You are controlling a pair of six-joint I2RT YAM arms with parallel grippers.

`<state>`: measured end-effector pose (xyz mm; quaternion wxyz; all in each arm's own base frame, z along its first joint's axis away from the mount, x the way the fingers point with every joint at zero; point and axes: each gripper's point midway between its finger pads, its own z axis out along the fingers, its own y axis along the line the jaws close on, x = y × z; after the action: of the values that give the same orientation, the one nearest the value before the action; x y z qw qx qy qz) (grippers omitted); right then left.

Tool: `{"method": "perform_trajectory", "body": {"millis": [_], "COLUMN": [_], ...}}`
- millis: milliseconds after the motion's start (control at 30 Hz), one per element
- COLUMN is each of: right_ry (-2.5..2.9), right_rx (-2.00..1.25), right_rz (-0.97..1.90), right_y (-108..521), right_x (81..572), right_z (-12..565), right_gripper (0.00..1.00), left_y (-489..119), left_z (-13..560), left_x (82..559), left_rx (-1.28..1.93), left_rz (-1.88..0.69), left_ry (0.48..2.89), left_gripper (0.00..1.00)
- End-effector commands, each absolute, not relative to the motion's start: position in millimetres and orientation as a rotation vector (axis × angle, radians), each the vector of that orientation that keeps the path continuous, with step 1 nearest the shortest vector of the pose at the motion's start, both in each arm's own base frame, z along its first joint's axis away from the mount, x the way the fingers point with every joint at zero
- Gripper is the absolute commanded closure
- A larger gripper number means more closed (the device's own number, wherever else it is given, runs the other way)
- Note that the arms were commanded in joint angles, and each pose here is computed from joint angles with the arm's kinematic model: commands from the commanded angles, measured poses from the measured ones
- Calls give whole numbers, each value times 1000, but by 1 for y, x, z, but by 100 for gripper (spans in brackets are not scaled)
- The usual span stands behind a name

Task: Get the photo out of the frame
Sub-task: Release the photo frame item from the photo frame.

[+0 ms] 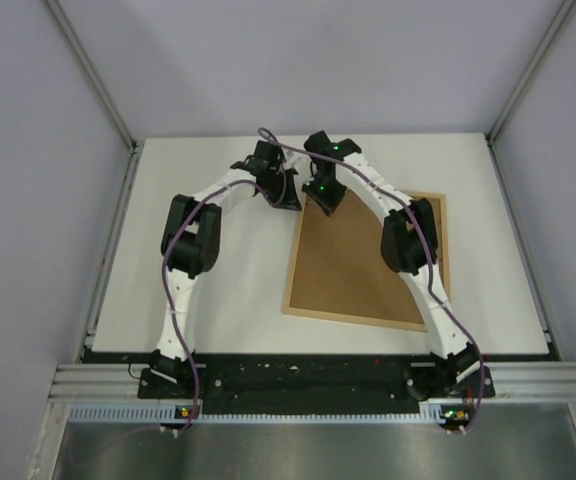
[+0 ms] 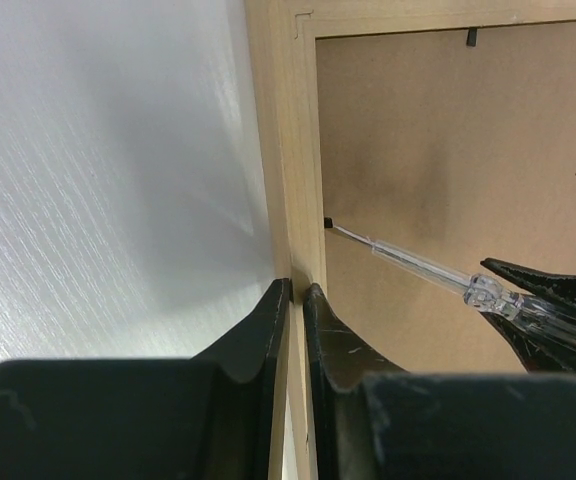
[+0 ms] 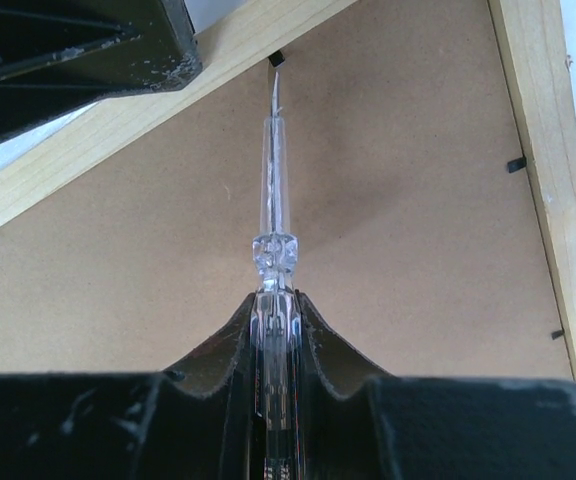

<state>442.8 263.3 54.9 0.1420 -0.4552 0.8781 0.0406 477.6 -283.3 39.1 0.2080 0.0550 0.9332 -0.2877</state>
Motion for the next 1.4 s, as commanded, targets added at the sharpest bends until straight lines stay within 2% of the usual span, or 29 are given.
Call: {"method": "perform_trajectory", "body": {"millis": [0, 300, 467, 600, 800, 967, 1100, 1367], "right_ry": [1993, 1857, 1959, 2072, 2068, 2114, 2216, 2363], "right_rx": [-1641, -1736, -1702, -1591, -1424, -1251, -1103, -970], "right_rz": [242, 99, 166, 295, 411, 448, 415, 441], "right_y": [410, 439, 415, 377, 332, 286, 233, 176], "right_x": [421, 409, 400, 396, 394, 405, 408, 384], "right_z": [78, 81, 78, 98, 159, 185, 165, 101], "right_gripper": [100, 100, 100, 100, 100, 100, 100, 100], "left_y": [-329, -325, -309, -296, -292, -287, -282, -294], "left_z": [1, -4, 2, 11, 38, 55, 67, 73], "left_x": [429, 428, 442, 454, 470, 484, 496, 507], "left_rx": [375, 334, 208, 186, 200, 198, 194, 214], "left_rz": [-867, -878, -935, -920, -896, -830, -744, -731], "left_ry": [2685, 2704, 2697, 2667, 2597, 2556, 2528, 2490], "left_gripper": [96, 96, 97, 96, 86, 66, 55, 51]}}
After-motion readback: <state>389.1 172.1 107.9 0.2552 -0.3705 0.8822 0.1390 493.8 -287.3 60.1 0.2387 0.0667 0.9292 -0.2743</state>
